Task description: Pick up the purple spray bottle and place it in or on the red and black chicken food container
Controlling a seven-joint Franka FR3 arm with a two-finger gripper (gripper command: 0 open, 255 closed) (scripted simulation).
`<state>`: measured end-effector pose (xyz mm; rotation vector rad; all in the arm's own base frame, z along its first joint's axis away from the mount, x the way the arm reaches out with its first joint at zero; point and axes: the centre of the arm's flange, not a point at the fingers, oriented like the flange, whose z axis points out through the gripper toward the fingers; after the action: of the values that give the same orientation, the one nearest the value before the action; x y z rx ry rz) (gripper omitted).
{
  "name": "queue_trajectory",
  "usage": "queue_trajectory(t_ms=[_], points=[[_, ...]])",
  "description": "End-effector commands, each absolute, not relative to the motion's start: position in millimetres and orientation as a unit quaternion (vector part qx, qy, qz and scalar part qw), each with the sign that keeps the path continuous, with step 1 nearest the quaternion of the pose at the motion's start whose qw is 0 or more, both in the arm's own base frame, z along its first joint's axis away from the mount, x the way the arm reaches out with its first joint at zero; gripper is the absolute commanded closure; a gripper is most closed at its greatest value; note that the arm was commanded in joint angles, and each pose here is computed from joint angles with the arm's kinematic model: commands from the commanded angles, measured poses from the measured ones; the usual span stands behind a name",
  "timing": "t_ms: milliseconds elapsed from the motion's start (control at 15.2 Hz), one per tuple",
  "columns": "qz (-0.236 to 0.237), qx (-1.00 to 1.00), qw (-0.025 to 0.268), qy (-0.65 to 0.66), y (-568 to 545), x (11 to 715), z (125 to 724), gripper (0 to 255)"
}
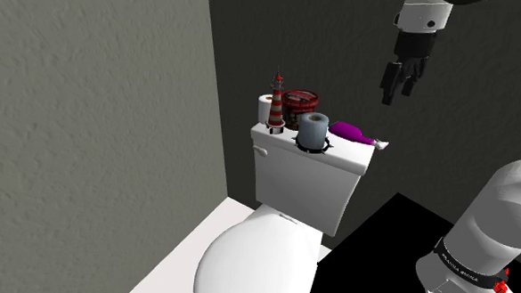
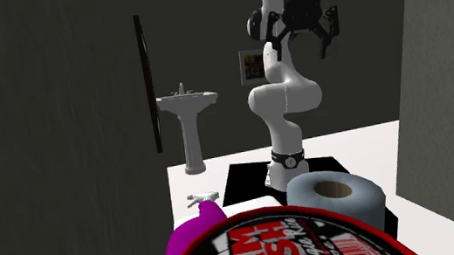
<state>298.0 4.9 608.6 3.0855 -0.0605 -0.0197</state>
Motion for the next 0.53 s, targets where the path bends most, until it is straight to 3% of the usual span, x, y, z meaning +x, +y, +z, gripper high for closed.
queue_trajectory(t_ms=[0, 462], points=[[-0.006, 0.999, 0.028, -0.020, 4.9, 298.0, 608.6, 0], [0.005, 0.999, 0.029, 0.013, -55.3, 323.7, 545.3, 0]])
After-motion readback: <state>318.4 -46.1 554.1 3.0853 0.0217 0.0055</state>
